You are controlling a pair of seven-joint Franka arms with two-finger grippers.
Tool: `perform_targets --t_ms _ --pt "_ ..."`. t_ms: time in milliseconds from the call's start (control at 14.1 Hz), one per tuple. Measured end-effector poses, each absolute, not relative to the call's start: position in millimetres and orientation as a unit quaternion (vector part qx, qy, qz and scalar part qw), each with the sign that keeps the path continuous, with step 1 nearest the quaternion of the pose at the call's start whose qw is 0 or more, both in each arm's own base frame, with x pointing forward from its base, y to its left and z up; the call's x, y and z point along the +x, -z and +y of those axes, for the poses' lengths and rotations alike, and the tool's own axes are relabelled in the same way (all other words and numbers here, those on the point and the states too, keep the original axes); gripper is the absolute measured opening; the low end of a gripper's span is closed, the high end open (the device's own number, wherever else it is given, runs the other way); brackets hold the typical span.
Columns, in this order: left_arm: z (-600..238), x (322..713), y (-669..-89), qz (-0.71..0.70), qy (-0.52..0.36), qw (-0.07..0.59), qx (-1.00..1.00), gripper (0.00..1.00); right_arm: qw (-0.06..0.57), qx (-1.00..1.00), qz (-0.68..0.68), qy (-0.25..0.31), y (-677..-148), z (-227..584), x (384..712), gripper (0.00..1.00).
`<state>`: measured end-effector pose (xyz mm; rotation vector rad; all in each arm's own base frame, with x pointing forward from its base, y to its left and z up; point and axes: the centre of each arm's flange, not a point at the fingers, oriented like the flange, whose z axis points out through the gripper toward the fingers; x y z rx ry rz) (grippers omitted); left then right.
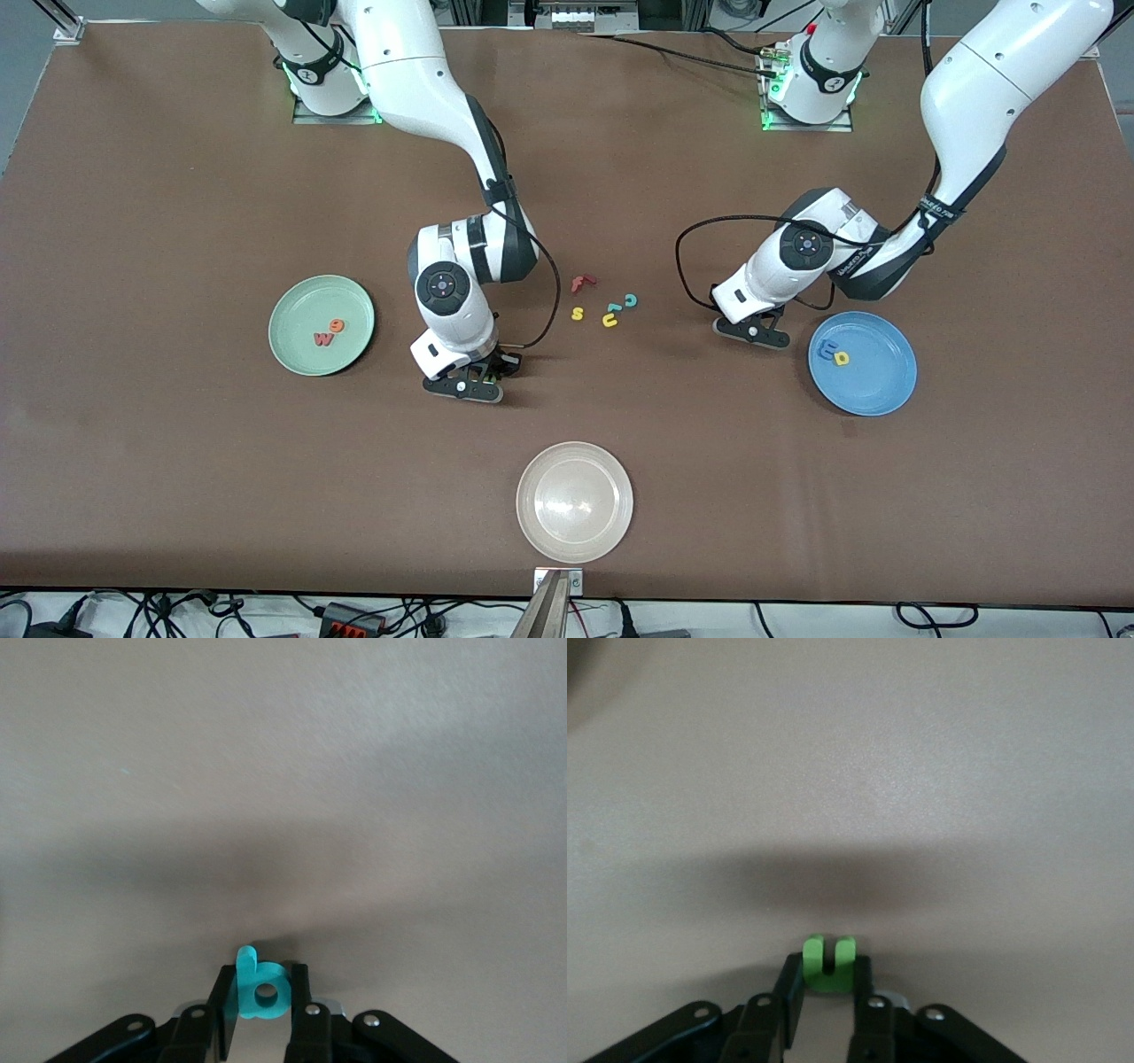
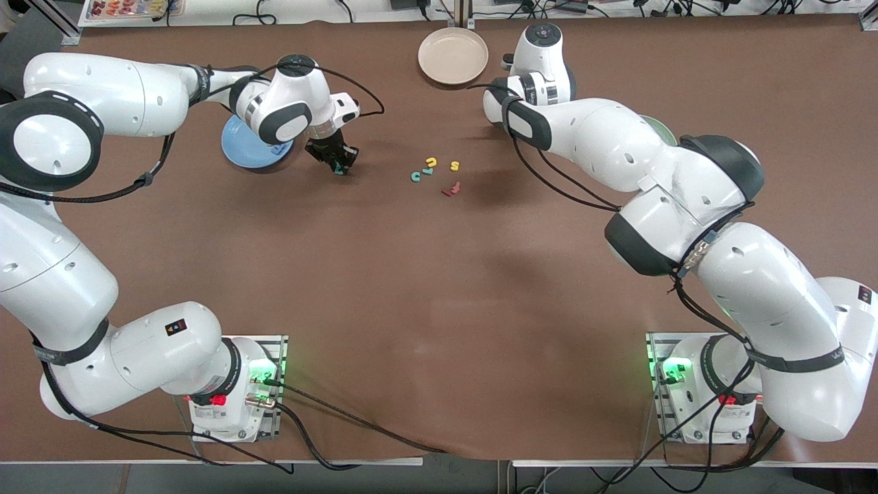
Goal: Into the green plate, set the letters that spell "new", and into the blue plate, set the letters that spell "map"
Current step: 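Place the green u on the green plate while the left gripper places the b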
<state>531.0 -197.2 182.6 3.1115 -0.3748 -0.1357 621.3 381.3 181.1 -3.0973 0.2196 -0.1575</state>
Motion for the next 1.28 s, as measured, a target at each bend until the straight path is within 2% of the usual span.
perform_targets --t_ms 142,284,639,924,1208,1279 --pt "-190.4 547.3 -200.6 -0.137 0.050 -0.019 0.989 0.27 0.015 -0.997 0.065 0.045 -181.1 382.0 620.3 0.26" --pt "-178.2 565.7 -223.9 -0.156 0.055 -0.034 0.986 0.27 0.003 -0.999 0.043 0.015 -184.1 375.4 619.2 0.26" --pt "-106.6 604.6 -252.9 -0.210 0.058 -0.043 0.975 0.27 -0.036 -0.998 -0.021 -0.049 -229.3 296.8 619.1 0.26" --pt "-36.0 613.1 -245.8 -0.239 0.068 -0.028 0.968 0.27 -0.082 -0.989 -0.099 -0.069 -252.6 203.1 587.2 0.26" --pt "-5.4 613.4 -225.6 -0.242 0.071 -0.003 0.968 0.28 -0.085 -0.984 -0.124 -0.099 -247.7 143.7 566.0 0.26" --pt "-5.2 613.4 -224.0 -0.243 0.071 -0.001 0.967 0.32 -0.085 -0.983 -0.123 -0.103 -244.7 140.4 563.1 0.26"
